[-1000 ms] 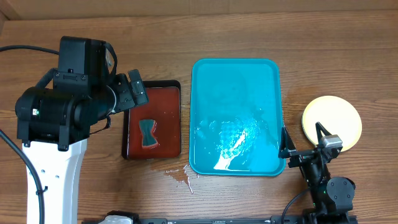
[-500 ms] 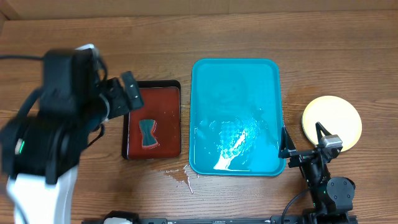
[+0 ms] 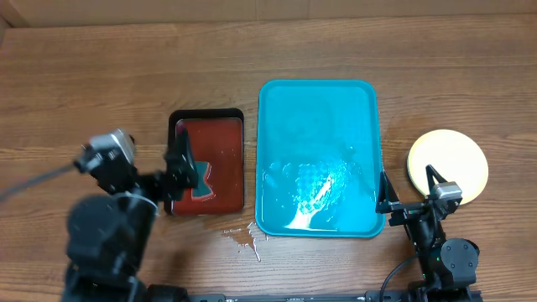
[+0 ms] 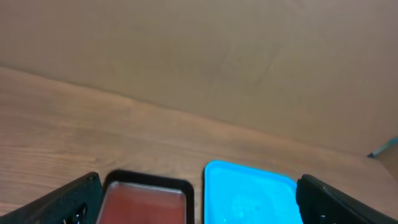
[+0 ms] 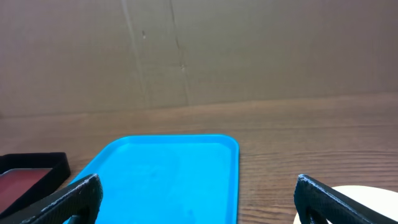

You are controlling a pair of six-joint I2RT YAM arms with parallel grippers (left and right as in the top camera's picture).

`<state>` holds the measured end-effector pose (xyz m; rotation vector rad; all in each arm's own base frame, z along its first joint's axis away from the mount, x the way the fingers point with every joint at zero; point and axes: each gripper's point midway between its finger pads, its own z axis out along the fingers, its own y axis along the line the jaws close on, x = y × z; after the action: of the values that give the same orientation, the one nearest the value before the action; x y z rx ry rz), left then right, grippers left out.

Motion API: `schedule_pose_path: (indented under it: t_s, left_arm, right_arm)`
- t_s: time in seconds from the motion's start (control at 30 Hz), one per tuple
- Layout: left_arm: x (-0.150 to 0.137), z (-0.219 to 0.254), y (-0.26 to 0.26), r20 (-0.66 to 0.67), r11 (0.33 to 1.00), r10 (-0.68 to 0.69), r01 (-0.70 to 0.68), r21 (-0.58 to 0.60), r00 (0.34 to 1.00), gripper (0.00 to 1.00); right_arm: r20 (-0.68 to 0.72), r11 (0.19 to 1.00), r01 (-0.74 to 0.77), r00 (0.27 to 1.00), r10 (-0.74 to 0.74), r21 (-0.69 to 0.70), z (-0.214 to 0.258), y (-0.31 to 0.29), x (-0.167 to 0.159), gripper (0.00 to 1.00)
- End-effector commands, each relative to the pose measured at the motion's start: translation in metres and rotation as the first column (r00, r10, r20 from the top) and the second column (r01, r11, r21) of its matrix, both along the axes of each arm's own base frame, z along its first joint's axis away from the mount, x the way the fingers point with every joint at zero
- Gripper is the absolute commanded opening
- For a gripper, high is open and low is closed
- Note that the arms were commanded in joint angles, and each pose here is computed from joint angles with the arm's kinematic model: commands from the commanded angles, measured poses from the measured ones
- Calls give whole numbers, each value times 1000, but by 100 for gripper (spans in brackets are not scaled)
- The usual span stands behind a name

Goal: Clean dirty plates on tray and stack at the side

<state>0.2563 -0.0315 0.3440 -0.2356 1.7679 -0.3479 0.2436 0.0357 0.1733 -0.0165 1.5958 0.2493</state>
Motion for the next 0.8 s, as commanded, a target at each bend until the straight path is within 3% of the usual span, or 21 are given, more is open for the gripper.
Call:
schedule_pose_path:
  t_s: [0.0, 0.43, 0.77]
  left_arm:
    - [-12, -40, -5, 41, 999, -39, 39, 12, 998, 100]
    - [-27, -123, 6, 187, 1000, -1, 2, -5, 982, 100]
    - [-11, -182, 7, 145, 1000, 13, -11, -17, 989, 100]
  right_arm:
    - [3, 1000, 2, 1000, -2, 0, -2, 0, 0, 100]
    - [3, 1000, 2, 1000, -2, 0, -2, 0, 0, 100]
    - [3, 1000, 2, 1000, -2, 0, -2, 0, 0, 100]
